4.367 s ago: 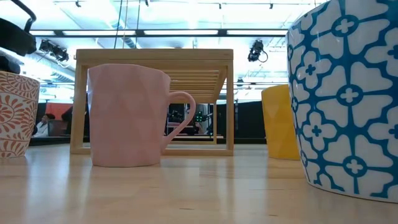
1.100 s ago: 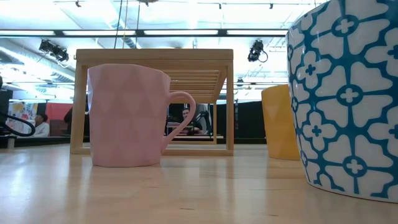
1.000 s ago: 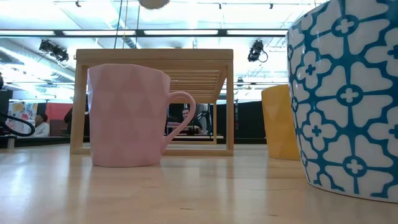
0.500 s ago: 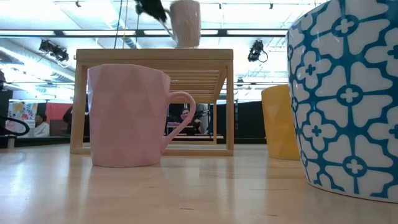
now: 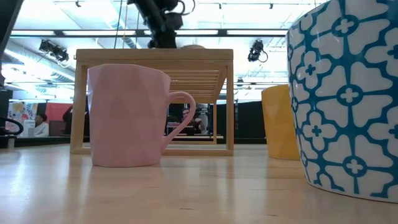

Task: Place coffee mugs
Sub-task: Put the light yellow mug on the shelf

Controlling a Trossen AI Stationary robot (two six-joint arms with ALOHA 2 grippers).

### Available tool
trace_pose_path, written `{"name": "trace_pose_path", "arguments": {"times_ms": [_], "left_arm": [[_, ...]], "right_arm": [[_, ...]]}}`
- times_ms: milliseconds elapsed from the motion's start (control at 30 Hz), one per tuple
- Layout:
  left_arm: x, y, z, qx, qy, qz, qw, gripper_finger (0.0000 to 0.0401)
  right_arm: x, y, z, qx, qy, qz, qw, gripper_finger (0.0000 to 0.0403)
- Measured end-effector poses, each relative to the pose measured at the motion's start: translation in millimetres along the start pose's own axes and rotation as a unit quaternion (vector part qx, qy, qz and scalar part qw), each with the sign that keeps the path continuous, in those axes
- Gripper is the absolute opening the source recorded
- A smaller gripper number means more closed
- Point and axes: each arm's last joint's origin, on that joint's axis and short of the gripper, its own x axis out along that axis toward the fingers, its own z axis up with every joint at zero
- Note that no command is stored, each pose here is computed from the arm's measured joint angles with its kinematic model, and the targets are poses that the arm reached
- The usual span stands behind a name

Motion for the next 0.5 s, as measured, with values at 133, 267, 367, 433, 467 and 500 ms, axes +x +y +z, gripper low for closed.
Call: {"name": "trace_pose_path", "arguments": {"times_ms": [133,267,367,433,467,500], "left_arm": [[16,1,2,0.000,0.004,-0.002,1.000,0.0078],[25,1,3,0.001,0.008,-0.004,1.000,0.0078],[28,1,3,-0.001,0.006,-0.003,1.000,0.0078],[28,1,3,-0.003,0.008,-0.003,1.000,0.0078],[28,1,3,-0.004,0.009,-0.002,1.000,0.0078],[28,1,3,-0.004,0.009,-0.002,1.000,0.0078]], "right_arm": [[0,0,0,0.000,0.000,0.000,1.000,0.0091],[0,0,0,0.000,0.000,0.000,1.000,0.0091],[0,0,0,0.000,0.000,0.000,1.000,0.0091],[0,0,0,0.000,0.000,0.000,1.000,0.0091],[0,0,0,0.000,0.000,0.000,1.000,0.0091],[0,0,0,0.000,0.000,0.000,1.000,0.0091]]}}
